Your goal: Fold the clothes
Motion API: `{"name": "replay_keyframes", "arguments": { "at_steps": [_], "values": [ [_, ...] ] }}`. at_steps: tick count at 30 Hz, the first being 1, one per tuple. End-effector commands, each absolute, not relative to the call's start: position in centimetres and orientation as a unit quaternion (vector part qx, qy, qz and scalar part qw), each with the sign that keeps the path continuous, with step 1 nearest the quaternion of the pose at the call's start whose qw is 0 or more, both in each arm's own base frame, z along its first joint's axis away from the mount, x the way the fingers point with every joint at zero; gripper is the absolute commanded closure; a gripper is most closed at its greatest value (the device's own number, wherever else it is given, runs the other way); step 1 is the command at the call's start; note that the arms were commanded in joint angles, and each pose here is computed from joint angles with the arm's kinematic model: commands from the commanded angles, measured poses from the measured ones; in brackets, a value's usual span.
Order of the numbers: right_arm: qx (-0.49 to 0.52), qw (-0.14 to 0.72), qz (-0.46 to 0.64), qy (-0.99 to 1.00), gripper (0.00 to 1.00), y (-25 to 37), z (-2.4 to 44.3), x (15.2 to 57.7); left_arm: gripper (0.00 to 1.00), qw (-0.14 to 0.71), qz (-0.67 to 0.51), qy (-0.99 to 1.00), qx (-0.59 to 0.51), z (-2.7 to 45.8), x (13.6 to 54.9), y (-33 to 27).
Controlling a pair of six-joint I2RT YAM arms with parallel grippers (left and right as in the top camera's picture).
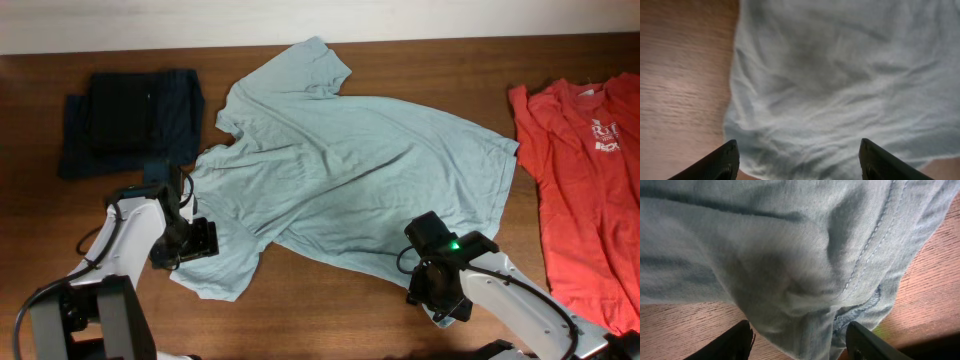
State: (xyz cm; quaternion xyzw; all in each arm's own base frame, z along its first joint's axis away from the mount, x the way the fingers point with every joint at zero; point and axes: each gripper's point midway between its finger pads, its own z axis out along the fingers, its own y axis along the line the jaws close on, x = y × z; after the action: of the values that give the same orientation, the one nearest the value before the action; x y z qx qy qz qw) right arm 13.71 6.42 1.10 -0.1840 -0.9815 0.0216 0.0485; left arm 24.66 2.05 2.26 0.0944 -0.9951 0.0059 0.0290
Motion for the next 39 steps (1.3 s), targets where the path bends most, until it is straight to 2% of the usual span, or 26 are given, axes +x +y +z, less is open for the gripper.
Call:
{"name": "replay_keyframes", "arguments": {
  "at_steps": [1, 12, 21, 26, 29, 39],
  "values": [
    [-0.182, 0.045, 0.021, -0.982, 0.35, 6.5, 1.1, 13.6, 0.23, 0.022, -0.014, -0.995, 0.101, 2.6, 24.5, 2.8],
    [-0.177, 0.045, 0.020, -0.983, 0.35, 6.5, 1.1, 13.6, 0.23, 0.043, -0.031, -0.992, 0.116, 2.5, 23.4, 3.2],
    [-0.177, 0.045, 0.020, -0.983, 0.35, 6.5, 1.1, 13.7, 0.23, 0.058, -0.036, -0.989, 0.130, 0.3, 21.3, 3.2],
    [-0.178, 0.045, 0.019, -0.983, 0.35, 6.5, 1.1, 13.7, 0.24, 0.059, -0.019, -0.989, 0.131, 0.2, 21.4, 2.6],
    [-0.178, 0.046, 0.018, -0.983, 0.35, 6.6, 1.1, 13.6, 0.30, 0.055, -0.010, -0.990, 0.132, 0.2, 21.6, 2.3],
    [-0.178, 0.049, 0.014, -0.983, 0.35, 6.8, 1.1, 13.5, 0.30, 0.044, 0.004, -0.990, 0.132, 0.2, 22.2, 1.9]
  ]
}}
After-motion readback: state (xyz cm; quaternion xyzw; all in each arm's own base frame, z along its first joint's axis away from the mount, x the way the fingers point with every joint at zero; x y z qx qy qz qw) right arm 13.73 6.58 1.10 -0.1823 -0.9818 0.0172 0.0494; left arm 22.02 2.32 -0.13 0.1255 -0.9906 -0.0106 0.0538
